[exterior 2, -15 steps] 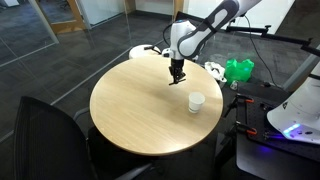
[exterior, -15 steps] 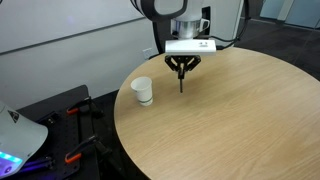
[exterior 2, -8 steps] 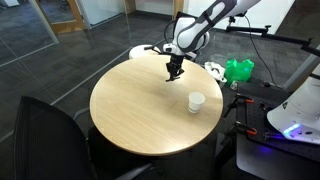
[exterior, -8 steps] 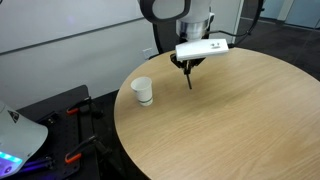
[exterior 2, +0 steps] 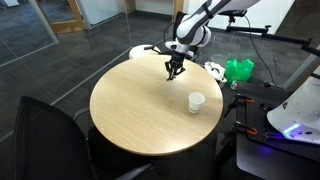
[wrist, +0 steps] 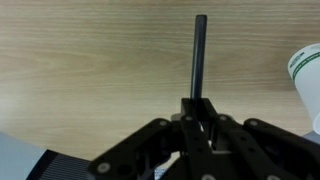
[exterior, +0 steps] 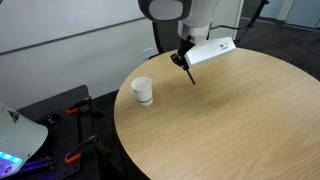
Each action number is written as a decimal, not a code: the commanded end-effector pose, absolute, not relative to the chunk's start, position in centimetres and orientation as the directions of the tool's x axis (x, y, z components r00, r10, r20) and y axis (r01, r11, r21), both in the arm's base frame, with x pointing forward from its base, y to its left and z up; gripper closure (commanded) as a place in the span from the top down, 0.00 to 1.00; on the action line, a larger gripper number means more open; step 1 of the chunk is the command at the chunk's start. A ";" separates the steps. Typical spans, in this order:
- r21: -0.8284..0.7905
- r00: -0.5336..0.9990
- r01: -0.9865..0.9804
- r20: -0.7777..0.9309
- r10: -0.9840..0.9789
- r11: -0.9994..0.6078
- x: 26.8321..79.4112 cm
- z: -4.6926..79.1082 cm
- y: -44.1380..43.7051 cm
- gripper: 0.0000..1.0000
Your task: Pick the pen and put it in the cup
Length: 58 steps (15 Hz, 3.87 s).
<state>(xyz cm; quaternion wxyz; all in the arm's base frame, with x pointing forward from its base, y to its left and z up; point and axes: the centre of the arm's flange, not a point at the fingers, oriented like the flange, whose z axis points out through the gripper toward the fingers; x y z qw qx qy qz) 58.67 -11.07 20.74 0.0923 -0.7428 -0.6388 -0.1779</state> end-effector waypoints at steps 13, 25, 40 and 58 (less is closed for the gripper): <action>0.079 -0.251 0.964 0.592 0.766 0.255 54.8 26.4 -8.6 0.03; 0.072 -0.372 0.886 0.699 0.611 0.457 51.4 25.4 -6.7 0.03; 0.059 -0.362 0.875 0.740 0.567 0.481 52.3 24.1 -5.1 0.03; -0.024 -0.262 0.862 0.835 0.483 0.507 51.5 21.4 -6.0 0.03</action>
